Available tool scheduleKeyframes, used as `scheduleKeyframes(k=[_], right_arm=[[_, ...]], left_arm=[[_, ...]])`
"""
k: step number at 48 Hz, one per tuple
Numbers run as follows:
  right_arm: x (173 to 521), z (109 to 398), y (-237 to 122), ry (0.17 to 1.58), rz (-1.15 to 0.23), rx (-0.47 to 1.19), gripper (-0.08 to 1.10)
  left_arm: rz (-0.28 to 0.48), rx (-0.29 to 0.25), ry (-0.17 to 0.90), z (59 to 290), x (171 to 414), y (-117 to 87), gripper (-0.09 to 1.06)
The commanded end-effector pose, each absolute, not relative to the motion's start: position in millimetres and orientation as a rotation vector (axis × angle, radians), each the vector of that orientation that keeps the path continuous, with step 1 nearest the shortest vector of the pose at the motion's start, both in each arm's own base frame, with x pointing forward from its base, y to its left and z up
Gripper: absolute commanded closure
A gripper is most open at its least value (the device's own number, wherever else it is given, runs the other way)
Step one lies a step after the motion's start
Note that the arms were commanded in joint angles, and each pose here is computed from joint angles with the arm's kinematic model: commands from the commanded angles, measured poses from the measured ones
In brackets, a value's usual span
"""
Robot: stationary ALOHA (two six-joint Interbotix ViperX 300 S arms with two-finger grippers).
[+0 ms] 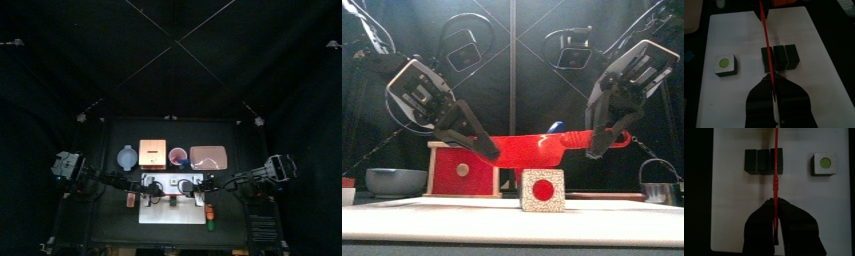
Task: Cut the sushi into 4 pieces with the knife
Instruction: Cut the sushi into 4 pieces
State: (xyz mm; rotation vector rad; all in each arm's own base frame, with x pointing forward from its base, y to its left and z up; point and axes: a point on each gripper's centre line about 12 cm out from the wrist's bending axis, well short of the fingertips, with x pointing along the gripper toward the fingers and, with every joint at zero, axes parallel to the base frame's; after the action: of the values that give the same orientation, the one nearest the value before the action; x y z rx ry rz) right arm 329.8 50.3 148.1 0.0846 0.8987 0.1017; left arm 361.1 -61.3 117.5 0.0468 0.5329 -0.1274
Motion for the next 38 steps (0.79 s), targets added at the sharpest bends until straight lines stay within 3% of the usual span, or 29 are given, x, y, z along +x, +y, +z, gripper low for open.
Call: scheduleKeyframes(k=[1, 21, 38], right_arm=[[334, 155, 52, 0.870, 0.106, 0.089, 0.79], [336, 140, 52, 0.904, 0.099, 0.090, 0.79], [338, 121, 51, 0.955, 0.090, 0.087, 0.79]], left_arm=[[-0.138, 0.049, 0.494, 128, 369, -66, 0.75], [-0.152, 0.056, 0.531, 113, 371, -73, 0.75], [-0.143, 0.055, 0.603, 84, 373, -73, 0.75]])
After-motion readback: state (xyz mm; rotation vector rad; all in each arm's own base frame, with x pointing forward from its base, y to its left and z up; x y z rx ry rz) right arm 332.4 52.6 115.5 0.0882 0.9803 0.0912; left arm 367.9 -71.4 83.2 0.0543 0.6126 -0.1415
